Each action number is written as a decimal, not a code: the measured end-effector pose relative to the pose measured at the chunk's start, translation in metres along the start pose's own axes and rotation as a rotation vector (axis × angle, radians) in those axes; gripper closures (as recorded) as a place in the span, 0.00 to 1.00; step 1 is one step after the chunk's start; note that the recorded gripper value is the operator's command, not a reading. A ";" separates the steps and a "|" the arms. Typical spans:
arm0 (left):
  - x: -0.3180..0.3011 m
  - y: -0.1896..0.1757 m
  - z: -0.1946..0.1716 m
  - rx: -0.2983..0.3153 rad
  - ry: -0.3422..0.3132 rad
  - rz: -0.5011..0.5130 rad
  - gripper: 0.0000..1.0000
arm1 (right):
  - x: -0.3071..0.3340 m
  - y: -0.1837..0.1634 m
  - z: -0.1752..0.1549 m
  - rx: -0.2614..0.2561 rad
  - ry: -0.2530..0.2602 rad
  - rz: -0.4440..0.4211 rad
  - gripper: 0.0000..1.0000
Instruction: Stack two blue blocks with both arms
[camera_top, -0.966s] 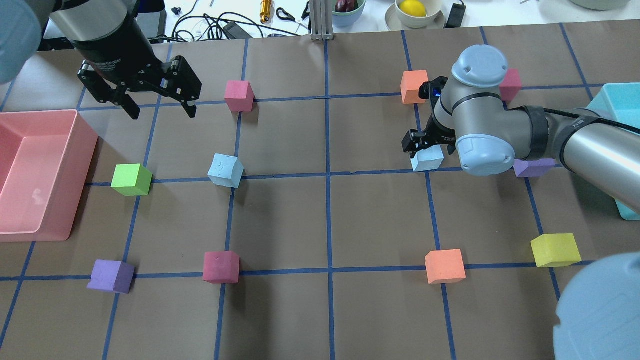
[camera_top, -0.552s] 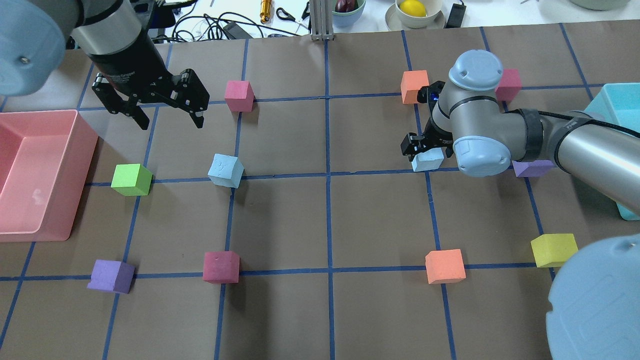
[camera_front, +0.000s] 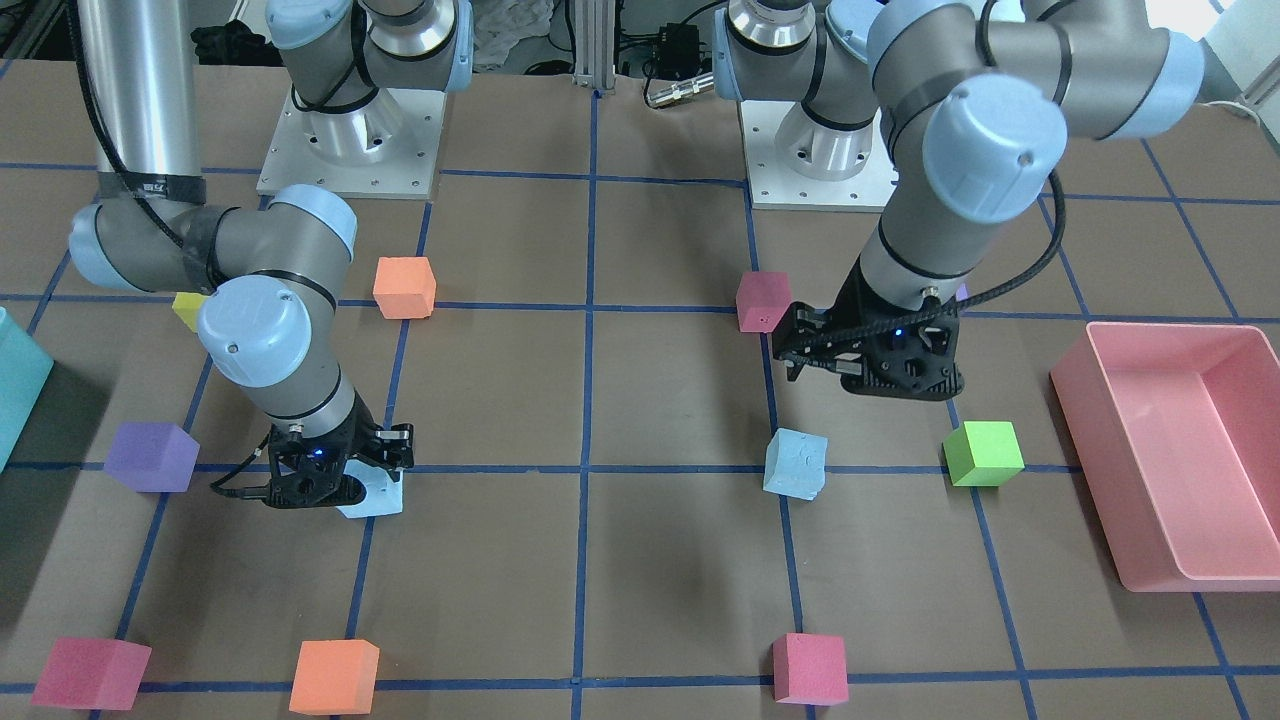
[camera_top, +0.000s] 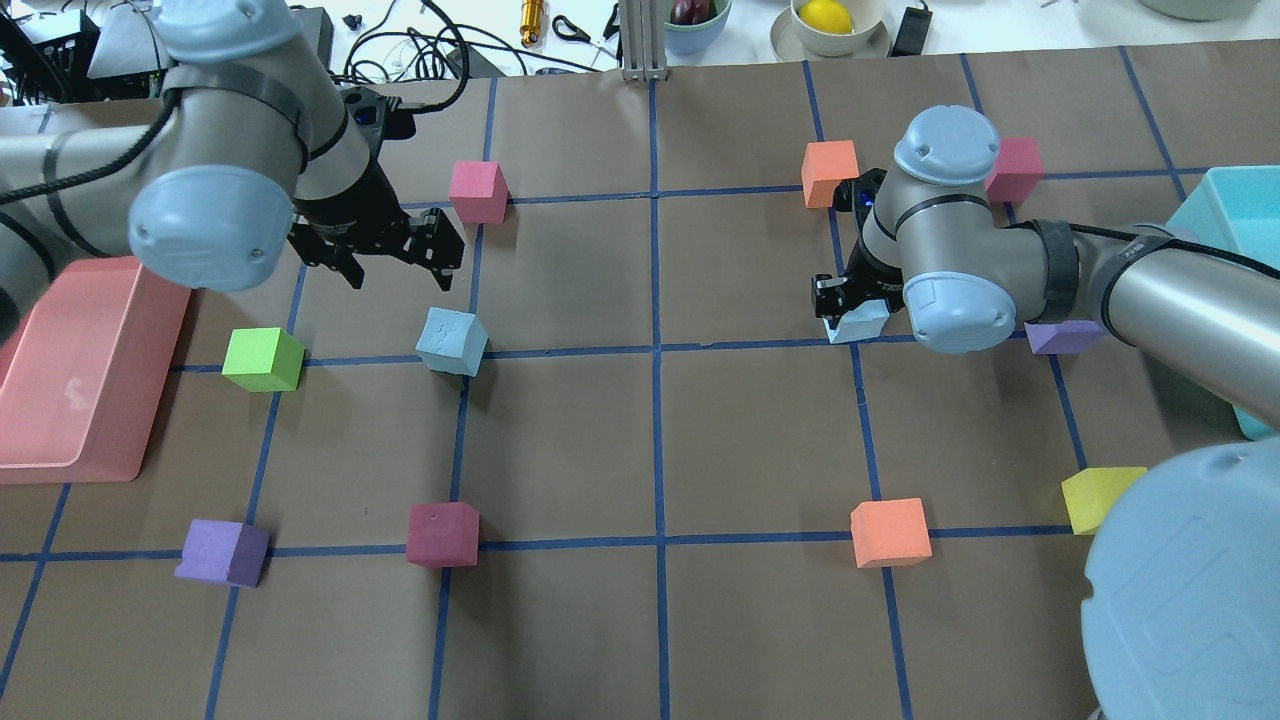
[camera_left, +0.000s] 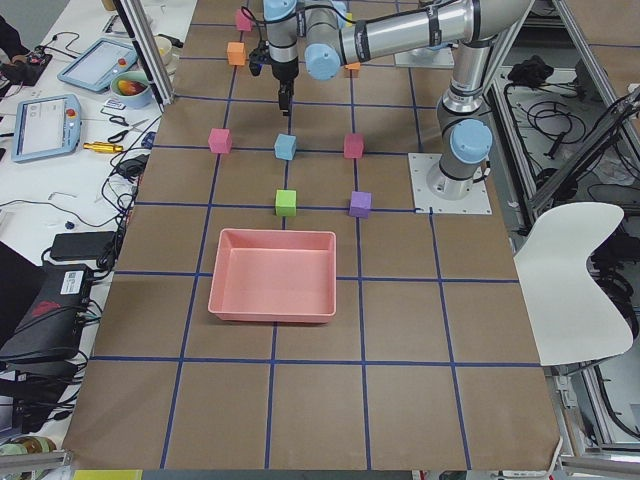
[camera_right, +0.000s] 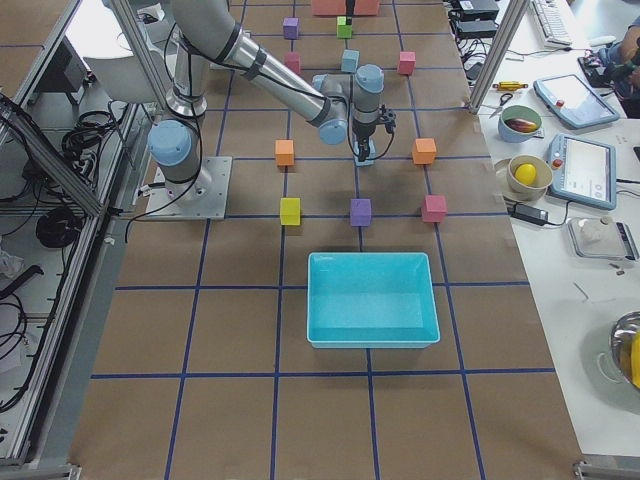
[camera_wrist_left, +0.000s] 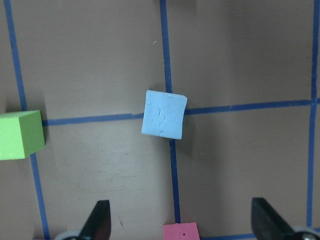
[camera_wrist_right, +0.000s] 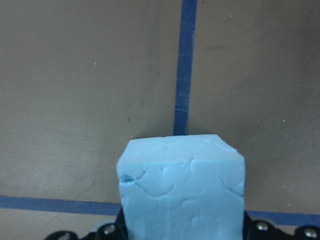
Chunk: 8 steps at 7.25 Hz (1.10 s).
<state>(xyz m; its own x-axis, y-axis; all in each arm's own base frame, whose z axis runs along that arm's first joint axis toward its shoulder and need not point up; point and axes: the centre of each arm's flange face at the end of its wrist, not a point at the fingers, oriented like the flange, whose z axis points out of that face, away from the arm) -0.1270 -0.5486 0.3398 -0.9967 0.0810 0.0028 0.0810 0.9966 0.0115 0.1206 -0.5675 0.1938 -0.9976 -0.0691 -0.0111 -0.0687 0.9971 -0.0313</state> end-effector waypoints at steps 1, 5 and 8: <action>-0.001 -0.005 0.030 -0.016 -0.001 0.005 0.00 | 0.001 -0.001 -0.006 0.006 0.006 0.006 1.00; -0.003 -0.024 0.108 -0.034 -0.001 0.019 0.00 | -0.062 -0.047 -0.075 0.026 -0.065 0.120 1.00; -0.003 -0.026 0.131 -0.047 -0.001 0.034 0.00 | -0.175 -0.098 -0.057 0.025 -0.083 0.102 1.00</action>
<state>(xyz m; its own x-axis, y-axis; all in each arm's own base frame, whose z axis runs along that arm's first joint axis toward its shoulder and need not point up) -0.1260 -0.5729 0.2088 -0.9934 0.1144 0.0033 0.1144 0.9917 0.0585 0.3013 -0.6516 0.2559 -0.9947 0.0296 -0.0985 0.0347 0.9981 -0.0504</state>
